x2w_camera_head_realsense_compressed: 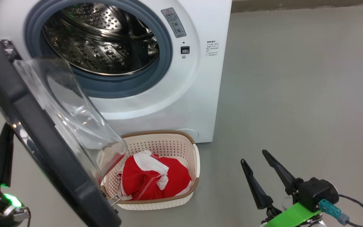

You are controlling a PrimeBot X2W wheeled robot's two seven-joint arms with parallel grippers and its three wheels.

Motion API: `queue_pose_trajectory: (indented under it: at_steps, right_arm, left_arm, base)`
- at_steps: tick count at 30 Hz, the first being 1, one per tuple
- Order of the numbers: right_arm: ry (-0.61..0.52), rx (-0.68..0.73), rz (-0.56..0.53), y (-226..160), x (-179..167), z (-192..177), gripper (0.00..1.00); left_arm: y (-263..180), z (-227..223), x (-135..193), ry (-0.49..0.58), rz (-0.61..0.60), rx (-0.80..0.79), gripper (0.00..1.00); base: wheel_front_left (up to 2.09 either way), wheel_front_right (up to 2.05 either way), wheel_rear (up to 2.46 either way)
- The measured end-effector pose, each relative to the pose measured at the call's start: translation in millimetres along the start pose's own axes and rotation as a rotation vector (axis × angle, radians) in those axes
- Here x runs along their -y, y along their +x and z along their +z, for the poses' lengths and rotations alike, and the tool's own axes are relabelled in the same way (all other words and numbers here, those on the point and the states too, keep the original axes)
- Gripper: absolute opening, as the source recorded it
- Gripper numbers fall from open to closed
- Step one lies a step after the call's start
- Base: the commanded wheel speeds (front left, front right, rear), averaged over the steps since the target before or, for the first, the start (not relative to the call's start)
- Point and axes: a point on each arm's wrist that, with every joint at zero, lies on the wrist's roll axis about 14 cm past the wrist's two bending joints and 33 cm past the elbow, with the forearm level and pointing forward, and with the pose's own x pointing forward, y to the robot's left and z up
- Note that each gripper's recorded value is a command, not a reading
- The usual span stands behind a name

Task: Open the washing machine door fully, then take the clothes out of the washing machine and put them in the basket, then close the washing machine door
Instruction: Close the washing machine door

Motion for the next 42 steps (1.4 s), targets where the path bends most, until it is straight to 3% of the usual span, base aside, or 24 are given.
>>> queue_pose_trajectory:
  at_steps: [11, 28, 42]
  right_arm:
    - [0.014, 0.012, -0.050, -1.5, 16.0, 3.5, 1.00]
    - [-0.002, -0.010, -0.125, 1.3, 45.8, -3.2, 1.00]
    - [-0.010, -0.060, -0.160, 14.8, 66.8, -22.3, 1.00]
  left_arm:
    - [20.5, -37.0, -2.0, -0.109, -0.019, -0.095, 0.00]
    - [97.5, -90.3, 10.3, -0.212, -0.110, -0.165, 0.00]
    - [163.1, -128.6, -2.3, -0.264, -0.120, -0.224, 0.00]
  base:
    - [0.00, 0.00, 0.00]
    - [0.00, 0.00, 0.00]
    - [0.00, 0.00, 0.00]
